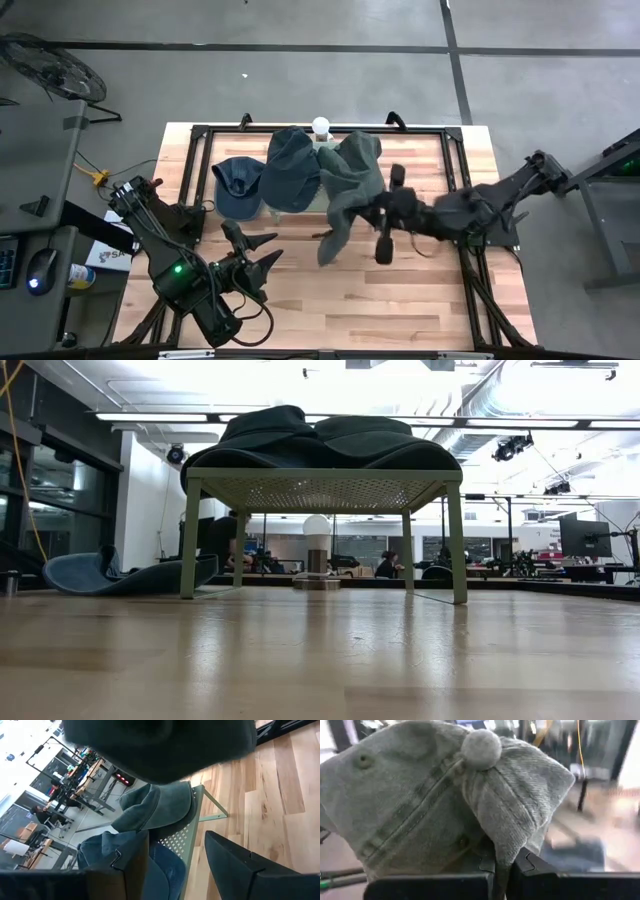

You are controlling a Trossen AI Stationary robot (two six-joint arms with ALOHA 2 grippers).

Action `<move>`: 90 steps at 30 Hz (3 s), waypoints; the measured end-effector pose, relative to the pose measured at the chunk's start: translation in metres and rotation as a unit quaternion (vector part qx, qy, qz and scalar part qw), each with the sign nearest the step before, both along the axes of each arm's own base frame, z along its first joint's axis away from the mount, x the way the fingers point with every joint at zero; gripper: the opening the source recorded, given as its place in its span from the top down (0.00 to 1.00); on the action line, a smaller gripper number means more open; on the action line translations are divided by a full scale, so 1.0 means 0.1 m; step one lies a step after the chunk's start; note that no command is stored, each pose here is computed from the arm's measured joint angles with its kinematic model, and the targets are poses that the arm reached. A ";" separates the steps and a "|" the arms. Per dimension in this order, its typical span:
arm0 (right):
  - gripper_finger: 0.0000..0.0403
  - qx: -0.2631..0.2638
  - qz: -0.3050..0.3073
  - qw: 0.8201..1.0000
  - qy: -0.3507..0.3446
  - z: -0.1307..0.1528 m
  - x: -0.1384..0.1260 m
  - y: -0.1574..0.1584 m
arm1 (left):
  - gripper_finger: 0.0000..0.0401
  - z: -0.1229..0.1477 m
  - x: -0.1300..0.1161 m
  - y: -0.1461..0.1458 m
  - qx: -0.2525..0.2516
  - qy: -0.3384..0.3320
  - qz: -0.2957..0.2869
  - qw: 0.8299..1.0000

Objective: Pick & Place hat
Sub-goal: Stack the gray cap on the top of the gray cap on the shelf, then stack the dark blue cap on the top of the dark blue cap on the shelf

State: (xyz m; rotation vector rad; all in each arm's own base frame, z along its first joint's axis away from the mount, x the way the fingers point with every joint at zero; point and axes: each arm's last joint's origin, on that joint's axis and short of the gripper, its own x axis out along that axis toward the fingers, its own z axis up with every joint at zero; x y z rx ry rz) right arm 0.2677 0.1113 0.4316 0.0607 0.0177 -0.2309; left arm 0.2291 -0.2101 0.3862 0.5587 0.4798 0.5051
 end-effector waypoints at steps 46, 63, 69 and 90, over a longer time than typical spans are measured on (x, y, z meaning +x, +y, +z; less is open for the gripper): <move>1.00 0.305 -0.217 0.892 0.254 -0.15 0.10 -1.71 | 0.53 0.02 0.01 -0.01 -0.010 -0.031 0.011 0.999; 1.00 0.329 -0.240 0.861 0.304 -0.42 0.28 -2.01 | 0.53 0.02 0.01 -0.01 -0.016 -0.032 0.011 0.999; 0.98 0.325 -0.242 0.861 0.308 -0.44 0.29 -2.03 | 0.53 0.02 0.01 -0.01 -0.016 -0.031 0.011 0.999; 0.57 0.315 -0.198 0.884 0.282 -0.15 -0.02 -1.92 | 0.53 0.01 0.01 -0.01 -0.030 -0.025 0.008 0.999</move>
